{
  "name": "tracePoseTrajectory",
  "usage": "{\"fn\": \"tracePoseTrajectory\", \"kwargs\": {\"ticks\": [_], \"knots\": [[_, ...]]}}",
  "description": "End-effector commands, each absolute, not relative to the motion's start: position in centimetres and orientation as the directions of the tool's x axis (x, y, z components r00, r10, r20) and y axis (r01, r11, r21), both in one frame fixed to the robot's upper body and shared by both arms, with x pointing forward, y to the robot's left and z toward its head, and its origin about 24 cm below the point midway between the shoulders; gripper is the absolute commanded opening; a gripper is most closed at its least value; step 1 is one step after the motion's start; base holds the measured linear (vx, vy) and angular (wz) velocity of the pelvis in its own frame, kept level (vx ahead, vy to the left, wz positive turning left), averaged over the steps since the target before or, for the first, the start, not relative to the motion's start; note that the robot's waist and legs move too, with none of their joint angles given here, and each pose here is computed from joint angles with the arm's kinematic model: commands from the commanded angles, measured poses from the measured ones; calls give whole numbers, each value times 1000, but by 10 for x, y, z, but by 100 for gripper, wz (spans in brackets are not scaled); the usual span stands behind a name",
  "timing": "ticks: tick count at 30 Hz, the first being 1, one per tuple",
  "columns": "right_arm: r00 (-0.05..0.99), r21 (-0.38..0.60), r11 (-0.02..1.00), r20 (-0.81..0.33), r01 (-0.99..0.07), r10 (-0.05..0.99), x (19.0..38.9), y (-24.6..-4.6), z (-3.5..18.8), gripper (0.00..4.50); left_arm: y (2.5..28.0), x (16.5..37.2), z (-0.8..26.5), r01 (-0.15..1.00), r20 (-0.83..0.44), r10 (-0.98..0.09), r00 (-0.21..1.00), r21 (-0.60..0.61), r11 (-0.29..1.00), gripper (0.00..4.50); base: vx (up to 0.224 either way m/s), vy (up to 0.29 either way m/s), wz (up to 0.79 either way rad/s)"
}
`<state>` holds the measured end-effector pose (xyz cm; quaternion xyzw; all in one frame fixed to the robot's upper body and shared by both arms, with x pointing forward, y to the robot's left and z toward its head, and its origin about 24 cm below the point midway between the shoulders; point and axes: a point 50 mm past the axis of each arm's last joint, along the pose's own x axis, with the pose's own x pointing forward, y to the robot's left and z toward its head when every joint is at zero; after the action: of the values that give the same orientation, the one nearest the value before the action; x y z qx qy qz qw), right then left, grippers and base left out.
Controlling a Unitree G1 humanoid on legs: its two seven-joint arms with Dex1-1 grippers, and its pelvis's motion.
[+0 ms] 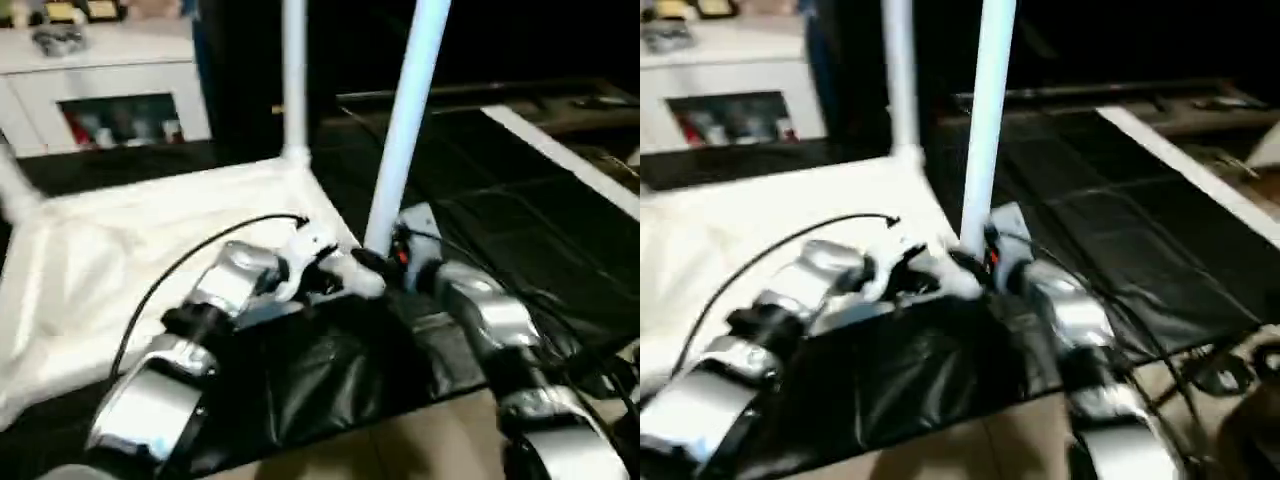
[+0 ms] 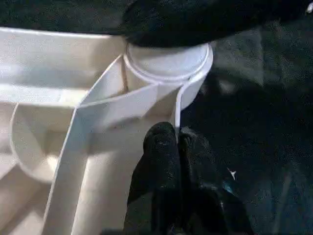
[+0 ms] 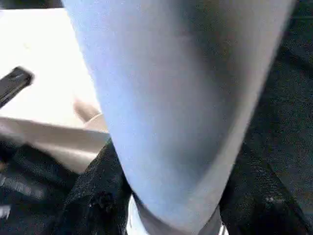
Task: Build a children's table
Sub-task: Rotate leg to tighten
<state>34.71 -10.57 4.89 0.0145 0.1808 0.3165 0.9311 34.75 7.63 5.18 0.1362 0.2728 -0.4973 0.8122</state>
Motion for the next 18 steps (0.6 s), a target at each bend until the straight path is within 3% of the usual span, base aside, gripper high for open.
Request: {"fn": "tracePoseTrajectory", "kwargs": {"ticks": [1, 2, 3, 10, 18], "knots": [[596, 242, 683, -347, -689, 724, 332, -54, 36, 199, 34, 345, 68, 923, -496, -813, 305, -57, 381, 0, 0, 0, 0], [584, 255, 666, -330, -701, 741, 332, -54, 36, 252, 36, 345, 68, 924, -502, -809, 306, -49, 380, 0, 0, 0, 0], [579, 263, 660, -325, -704, 748, 331, -54, 37, 265, 37, 345, 67, 925, -505, -808, 304, -47, 377, 0, 0, 0, 0], [561, 273, 634, -302, -724, 771, 328, -72, 35, 314, 58, 344, 63, 948, -553, -789, 268, 4, 319, 0, 0, 0, 0], [435, 207, 501, -294, -840, 851, 315, -132, 41, 398, 93, 333, 61, 994, -617, -781, 97, 15, 111, 0, 0, 0, 0]]}}
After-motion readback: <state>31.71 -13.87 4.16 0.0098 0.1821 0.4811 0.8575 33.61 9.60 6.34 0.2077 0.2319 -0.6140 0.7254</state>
